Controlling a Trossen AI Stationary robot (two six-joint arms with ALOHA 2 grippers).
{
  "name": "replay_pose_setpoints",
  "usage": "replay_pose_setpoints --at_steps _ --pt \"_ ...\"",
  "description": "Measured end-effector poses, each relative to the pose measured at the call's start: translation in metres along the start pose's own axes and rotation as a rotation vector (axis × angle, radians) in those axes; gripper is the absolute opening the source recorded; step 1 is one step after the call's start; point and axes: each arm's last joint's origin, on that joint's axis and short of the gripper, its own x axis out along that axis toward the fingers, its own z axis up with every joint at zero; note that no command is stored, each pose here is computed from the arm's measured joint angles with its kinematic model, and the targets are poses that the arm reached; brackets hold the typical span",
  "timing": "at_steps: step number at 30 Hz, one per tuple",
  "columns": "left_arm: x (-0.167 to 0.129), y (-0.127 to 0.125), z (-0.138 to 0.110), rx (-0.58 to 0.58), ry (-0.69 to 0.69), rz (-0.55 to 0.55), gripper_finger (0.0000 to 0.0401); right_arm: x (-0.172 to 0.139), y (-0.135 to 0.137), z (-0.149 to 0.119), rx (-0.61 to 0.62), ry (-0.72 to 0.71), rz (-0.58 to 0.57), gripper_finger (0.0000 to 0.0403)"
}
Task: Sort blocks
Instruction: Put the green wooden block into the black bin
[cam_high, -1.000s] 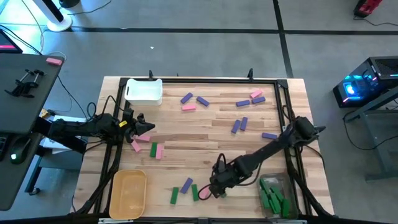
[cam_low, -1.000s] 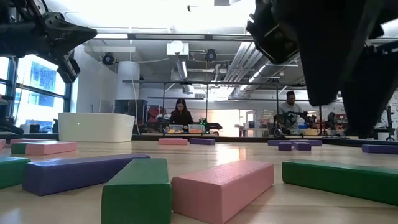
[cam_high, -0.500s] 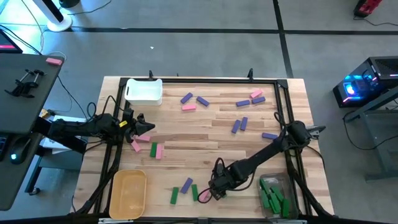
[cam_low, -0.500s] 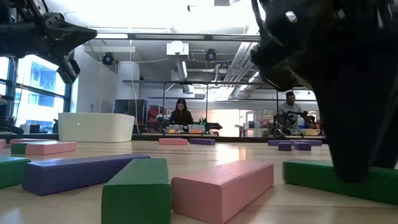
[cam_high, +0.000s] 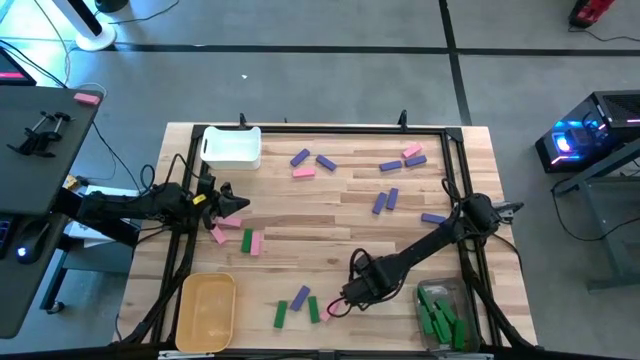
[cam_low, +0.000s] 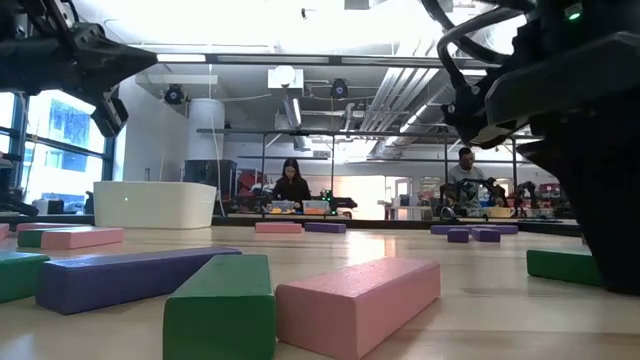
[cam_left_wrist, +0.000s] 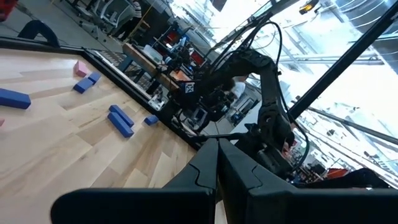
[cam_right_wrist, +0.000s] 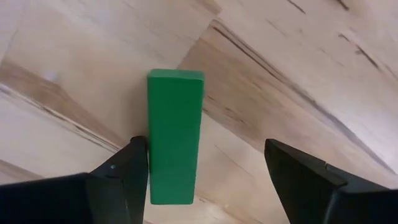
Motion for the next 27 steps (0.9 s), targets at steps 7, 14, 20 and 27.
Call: replay_pose_setpoints --at_steps 7,14,20,27 --pt "0.000 0.000 0.000 0.000 0.000 0.001 0.0001 0.003 -0.001 0.002 0.056 0.021 -0.003 0.0186" --pt "0.000 0.000 0.000 0.000 0.001 0.002 0.0001 0.002 0.001 0.001 0.033 0.032 0.021 0.0016" --pt "0.000 0.000 0.000 -0.001 0.000 0.003 0.0001 -0.021 0.007 0.000 -0.008 0.012 0.002 0.0007" --pt "0.000 0.000 0.000 -0.001 0.000 0.002 0.0001 -0.098 0.005 -0.010 -0.069 -0.077 -0.040 0.0004"
